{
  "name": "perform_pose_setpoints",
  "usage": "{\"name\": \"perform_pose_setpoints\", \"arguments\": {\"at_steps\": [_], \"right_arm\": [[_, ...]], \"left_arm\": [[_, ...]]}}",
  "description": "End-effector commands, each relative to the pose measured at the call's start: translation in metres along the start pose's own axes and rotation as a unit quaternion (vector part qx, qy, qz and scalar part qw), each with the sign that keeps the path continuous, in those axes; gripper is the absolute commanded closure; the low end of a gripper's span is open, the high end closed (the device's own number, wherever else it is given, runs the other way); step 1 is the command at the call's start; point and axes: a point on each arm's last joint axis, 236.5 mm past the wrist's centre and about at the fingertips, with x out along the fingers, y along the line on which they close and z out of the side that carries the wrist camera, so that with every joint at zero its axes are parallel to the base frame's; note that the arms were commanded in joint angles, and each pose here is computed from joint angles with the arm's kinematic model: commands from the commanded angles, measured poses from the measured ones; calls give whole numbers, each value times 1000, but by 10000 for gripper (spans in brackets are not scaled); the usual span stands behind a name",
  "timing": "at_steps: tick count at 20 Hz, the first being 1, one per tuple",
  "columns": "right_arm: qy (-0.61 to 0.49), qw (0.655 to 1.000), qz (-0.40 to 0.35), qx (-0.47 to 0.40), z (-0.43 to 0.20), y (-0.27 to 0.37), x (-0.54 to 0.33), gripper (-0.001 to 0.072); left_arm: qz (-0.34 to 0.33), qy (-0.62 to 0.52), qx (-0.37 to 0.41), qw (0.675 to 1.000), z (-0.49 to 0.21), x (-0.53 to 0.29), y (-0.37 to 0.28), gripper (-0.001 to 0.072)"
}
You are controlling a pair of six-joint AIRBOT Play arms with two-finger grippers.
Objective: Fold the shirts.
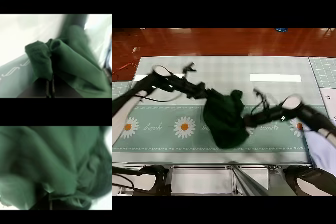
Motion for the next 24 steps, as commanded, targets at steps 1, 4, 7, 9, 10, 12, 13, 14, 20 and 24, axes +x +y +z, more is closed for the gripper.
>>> {"name": "perform_pose_setpoints", "arguments": {"at_steps": [1, 4, 7, 9, 10, 12, 13, 14, 20, 24], "right_arm": [[-147, 983, -79, -76, 93, 26, -115, 691], [-298, 936, -90, -163, 150, 108, -254, 691], [-387, 879, -113, -254, 141, 189, -349, 691], [-433, 842, -139, -289, 121, 224, -392, 691], [-454, 825, -149, -302, 108, 237, -408, 691], [-480, 800, -168, -317, 80, 253, -427, 691], [-487, 791, -179, -323, 65, 257, -434, 691], [-493, 783, -193, -327, 49, 259, -441, 691], [-480, 784, -256, -299, -27, 239, -445, 691], [-377, 859, -256, -235, -52, 180, -382, 691]], "left_arm": [[-4, -128, 45, 991, 55, -98, -37, 684], [-24, -274, 121, 954, 89, -222, -113, 684], [-18, -382, 194, 903, 74, -326, -192, 684], [3, -430, 221, 875, 48, -373, -226, 684], [18, -447, 227, 865, 35, -388, -236, 684], [47, -469, 247, 847, 3, -408, -252, 684], [61, -475, 260, 838, -14, -414, -261, 684], [75, -479, 271, 832, -31, -417, -268, 684], [124, -416, 333, 837, -146, -387, -293, 684], [145, -383, 307, 859, -177, -369, -276, 684]]}}
